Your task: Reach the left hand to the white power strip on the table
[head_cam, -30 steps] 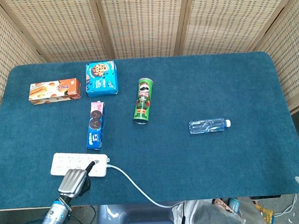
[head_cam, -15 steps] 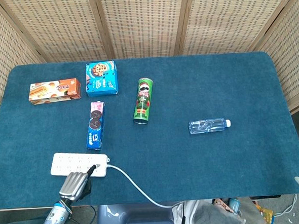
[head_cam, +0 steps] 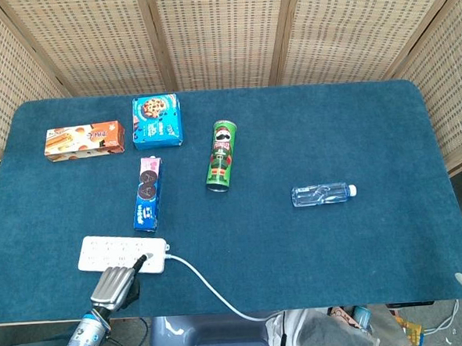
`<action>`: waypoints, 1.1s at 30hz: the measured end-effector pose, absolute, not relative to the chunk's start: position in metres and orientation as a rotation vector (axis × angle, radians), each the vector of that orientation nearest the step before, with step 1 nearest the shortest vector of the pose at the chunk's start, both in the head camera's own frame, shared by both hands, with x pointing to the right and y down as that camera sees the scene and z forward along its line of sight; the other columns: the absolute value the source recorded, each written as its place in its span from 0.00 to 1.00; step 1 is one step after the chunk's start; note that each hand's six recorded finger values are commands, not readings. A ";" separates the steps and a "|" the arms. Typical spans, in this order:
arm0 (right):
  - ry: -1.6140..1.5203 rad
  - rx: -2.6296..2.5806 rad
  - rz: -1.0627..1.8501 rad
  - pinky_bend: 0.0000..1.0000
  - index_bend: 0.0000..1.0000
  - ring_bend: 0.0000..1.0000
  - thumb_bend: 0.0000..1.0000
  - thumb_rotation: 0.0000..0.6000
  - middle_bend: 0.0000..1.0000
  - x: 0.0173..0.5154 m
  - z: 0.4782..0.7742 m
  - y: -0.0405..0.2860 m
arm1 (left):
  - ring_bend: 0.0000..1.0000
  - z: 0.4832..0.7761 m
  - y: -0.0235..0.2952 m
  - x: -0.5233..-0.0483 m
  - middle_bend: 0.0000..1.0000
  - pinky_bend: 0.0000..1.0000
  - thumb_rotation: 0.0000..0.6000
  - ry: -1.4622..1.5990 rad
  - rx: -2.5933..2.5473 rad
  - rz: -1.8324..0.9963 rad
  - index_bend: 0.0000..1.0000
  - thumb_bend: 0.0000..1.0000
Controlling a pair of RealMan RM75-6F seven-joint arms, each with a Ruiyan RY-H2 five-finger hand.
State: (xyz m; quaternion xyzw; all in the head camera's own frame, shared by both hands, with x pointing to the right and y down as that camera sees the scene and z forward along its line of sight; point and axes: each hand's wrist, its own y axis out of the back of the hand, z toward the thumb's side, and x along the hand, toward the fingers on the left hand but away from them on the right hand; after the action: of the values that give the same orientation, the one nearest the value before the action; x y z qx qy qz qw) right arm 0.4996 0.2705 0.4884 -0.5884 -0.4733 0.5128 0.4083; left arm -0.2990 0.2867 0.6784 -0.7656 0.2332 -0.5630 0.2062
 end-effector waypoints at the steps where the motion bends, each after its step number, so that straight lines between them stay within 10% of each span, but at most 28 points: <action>1: -1.193 -1.483 1.292 0.00 0.00 0.00 0.00 1.00 0.00 0.500 0.488 0.271 | 1.00 0.681 0.288 -0.299 1.00 1.00 1.00 0.641 -2.138 -1.578 0.14 1.00; 28: -1.190 -1.486 1.286 0.00 0.00 0.00 0.00 1.00 0.00 0.498 0.489 0.271 | 1.00 0.660 0.272 -0.302 1.00 1.00 1.00 0.791 -2.165 -1.482 0.18 1.00; 31: -1.188 -1.489 1.283 0.00 0.00 0.00 0.00 1.00 0.00 0.497 0.488 0.271 | 0.98 0.634 0.252 -0.309 0.97 0.98 1.00 0.966 -2.105 -1.350 0.13 0.75; 33: -1.190 -1.490 1.281 0.00 0.00 0.00 0.00 1.00 0.00 0.497 0.488 0.271 | 0.76 0.616 0.239 -0.318 0.74 0.71 1.00 1.072 -2.048 -1.268 0.04 0.22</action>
State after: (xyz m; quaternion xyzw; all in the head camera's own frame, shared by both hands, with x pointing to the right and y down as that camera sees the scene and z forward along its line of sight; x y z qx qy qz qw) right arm 0.4967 0.2714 0.4877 -0.5917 -0.4725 0.5088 0.4096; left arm -0.3177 0.2395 0.6156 -0.7523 0.3936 -0.4656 0.2498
